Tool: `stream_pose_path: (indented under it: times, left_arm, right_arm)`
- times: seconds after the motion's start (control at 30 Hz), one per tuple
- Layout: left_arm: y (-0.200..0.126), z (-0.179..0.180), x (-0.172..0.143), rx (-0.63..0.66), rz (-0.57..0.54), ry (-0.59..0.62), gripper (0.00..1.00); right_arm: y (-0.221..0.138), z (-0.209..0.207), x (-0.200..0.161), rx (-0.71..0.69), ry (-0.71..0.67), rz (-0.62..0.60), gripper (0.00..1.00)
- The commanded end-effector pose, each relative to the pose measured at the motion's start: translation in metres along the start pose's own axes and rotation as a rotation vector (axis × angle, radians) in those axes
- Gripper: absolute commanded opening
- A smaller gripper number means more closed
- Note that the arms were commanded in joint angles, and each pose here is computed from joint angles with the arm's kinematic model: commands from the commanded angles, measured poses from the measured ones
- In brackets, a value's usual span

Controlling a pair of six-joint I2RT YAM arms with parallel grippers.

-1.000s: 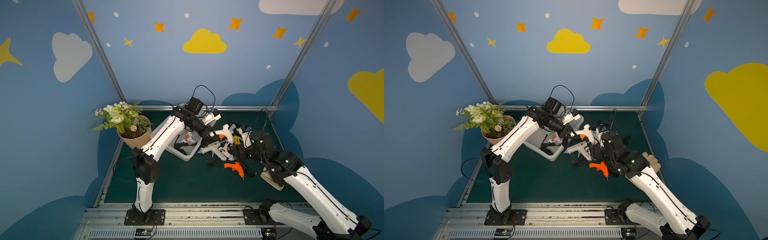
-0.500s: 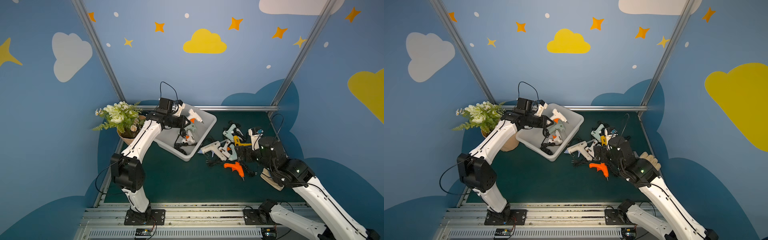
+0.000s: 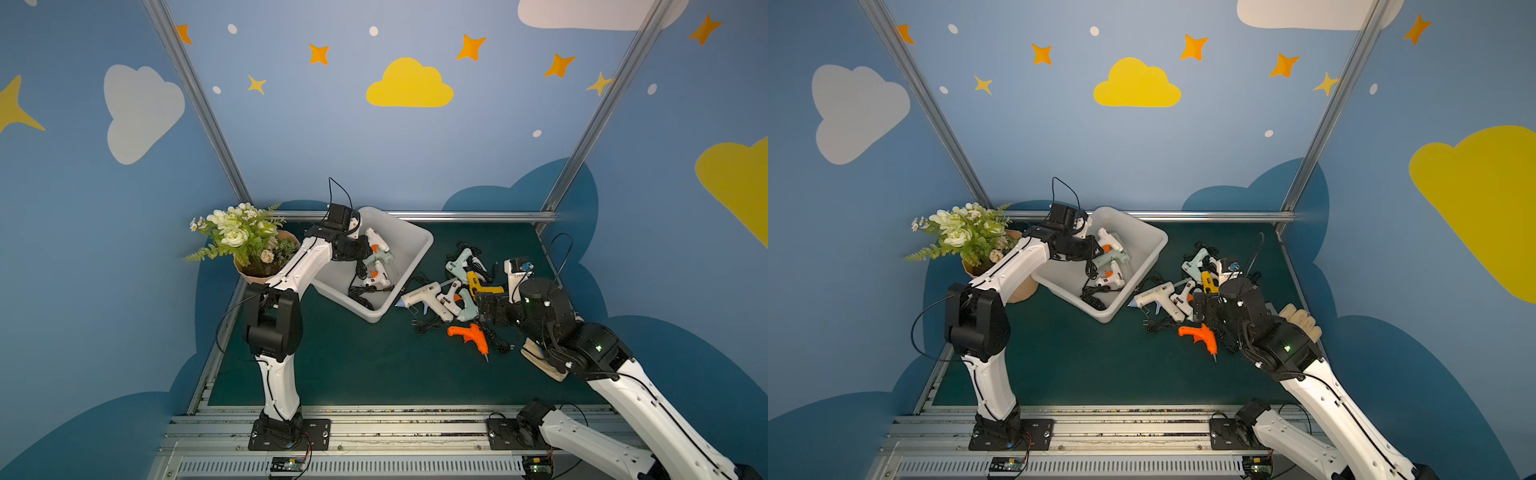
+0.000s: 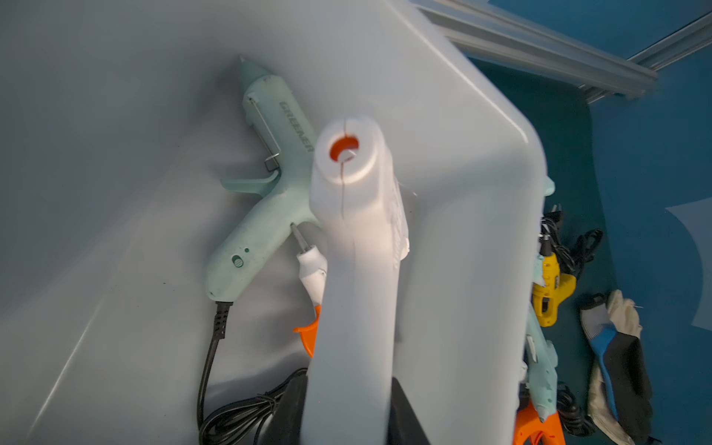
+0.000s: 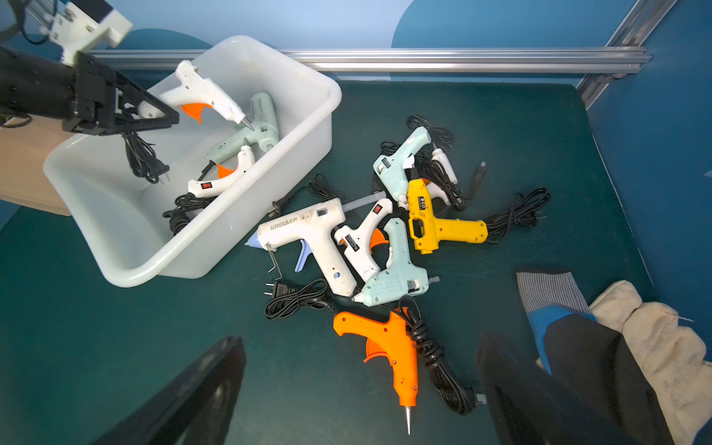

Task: Put the hot melt glue gun into the storage box
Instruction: Place the hot melt adhesive gun in the storage box.

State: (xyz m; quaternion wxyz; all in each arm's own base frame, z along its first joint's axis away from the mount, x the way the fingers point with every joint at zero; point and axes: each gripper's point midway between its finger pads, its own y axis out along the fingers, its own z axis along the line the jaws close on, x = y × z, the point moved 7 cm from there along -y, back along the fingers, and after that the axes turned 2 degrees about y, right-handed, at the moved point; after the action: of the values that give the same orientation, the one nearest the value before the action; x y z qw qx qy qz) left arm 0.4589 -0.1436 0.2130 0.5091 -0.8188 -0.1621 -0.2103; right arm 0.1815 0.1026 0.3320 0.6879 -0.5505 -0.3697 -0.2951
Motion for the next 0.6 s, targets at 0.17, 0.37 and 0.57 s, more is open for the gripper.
stream_pose_path:
  times: [0.17, 0.37, 0.57]
  left_arm:
    - [0.023, 0.016, 0.017, 0.111, 0.011, 0.028, 0.05]
    - [0.036, 0.032, 0.011, 0.202, 0.055, 0.047, 0.2]
    - [0.048, 0.037, 0.001, 0.209, 0.104, 0.047, 0.47]
  right_arm:
    - [-0.006, -0.009, -0.003, -0.037, 0.053, -0.049, 0.98]
    - [-0.009, -0.01, -0.007, -0.006, 0.069, -0.074, 0.98]
    - [-0.011, -0.008, -0.006, 0.018, 0.076, -0.085, 0.98]
